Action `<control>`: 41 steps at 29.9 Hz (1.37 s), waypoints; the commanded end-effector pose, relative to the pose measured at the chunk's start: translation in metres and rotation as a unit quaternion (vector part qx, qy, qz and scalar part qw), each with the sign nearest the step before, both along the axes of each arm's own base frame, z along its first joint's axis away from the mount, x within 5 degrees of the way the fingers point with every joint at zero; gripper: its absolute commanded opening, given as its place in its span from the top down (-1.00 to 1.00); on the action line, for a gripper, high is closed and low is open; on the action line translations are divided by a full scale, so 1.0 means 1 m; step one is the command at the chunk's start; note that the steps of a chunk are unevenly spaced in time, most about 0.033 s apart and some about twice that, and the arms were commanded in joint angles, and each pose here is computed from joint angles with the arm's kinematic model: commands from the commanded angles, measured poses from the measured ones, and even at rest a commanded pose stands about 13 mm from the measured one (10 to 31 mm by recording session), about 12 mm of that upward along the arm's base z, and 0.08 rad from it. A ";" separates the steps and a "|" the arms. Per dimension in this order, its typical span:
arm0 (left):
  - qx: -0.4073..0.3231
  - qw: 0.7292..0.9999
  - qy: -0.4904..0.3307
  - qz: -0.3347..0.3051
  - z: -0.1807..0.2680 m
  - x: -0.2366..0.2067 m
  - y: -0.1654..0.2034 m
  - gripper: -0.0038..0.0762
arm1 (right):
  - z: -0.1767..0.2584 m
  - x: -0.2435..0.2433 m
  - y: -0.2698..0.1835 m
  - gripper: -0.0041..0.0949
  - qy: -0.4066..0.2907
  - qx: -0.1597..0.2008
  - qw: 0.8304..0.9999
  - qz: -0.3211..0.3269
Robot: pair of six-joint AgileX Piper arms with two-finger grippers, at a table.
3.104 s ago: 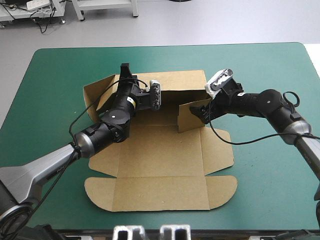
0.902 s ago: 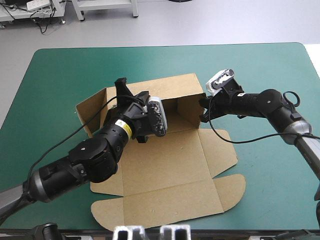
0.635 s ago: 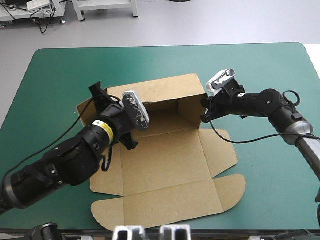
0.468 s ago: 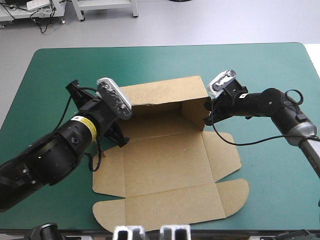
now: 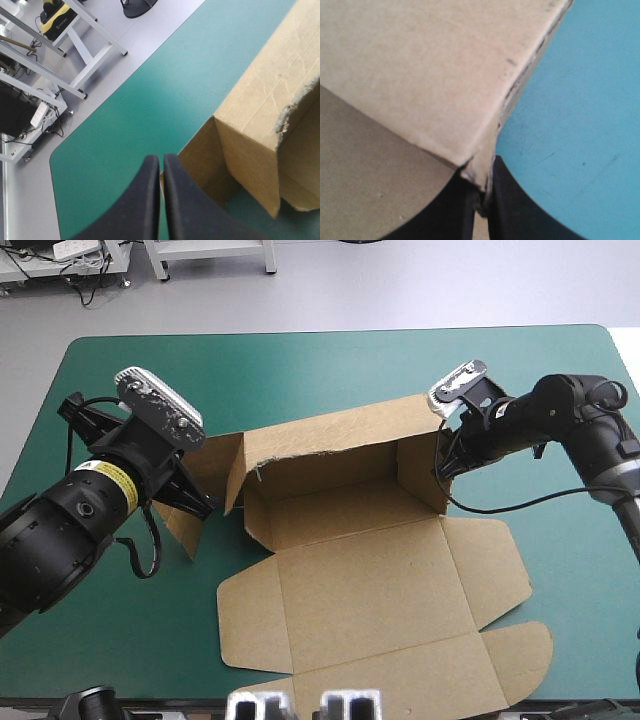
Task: Fold the box
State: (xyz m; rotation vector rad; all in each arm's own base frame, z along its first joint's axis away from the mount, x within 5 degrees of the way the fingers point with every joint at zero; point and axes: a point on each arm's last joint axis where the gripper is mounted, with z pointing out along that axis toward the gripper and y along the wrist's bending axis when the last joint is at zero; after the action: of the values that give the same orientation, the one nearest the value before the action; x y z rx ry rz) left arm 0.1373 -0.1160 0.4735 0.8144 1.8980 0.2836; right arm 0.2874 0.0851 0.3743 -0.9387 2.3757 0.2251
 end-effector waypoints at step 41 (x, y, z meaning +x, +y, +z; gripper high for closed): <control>-0.104 0.992 -0.039 0.062 0.025 -0.022 0.048 0.90 | -0.029 0.149 0.047 -0.33 0.060 0.079 0.995 -0.032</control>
State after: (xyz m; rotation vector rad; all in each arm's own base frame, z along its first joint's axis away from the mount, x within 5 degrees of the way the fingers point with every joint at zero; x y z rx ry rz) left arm 0.1171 -0.0754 0.4953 0.5793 1.8570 0.1512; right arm 0.4447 0.1290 0.3228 -0.7561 2.5169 0.4425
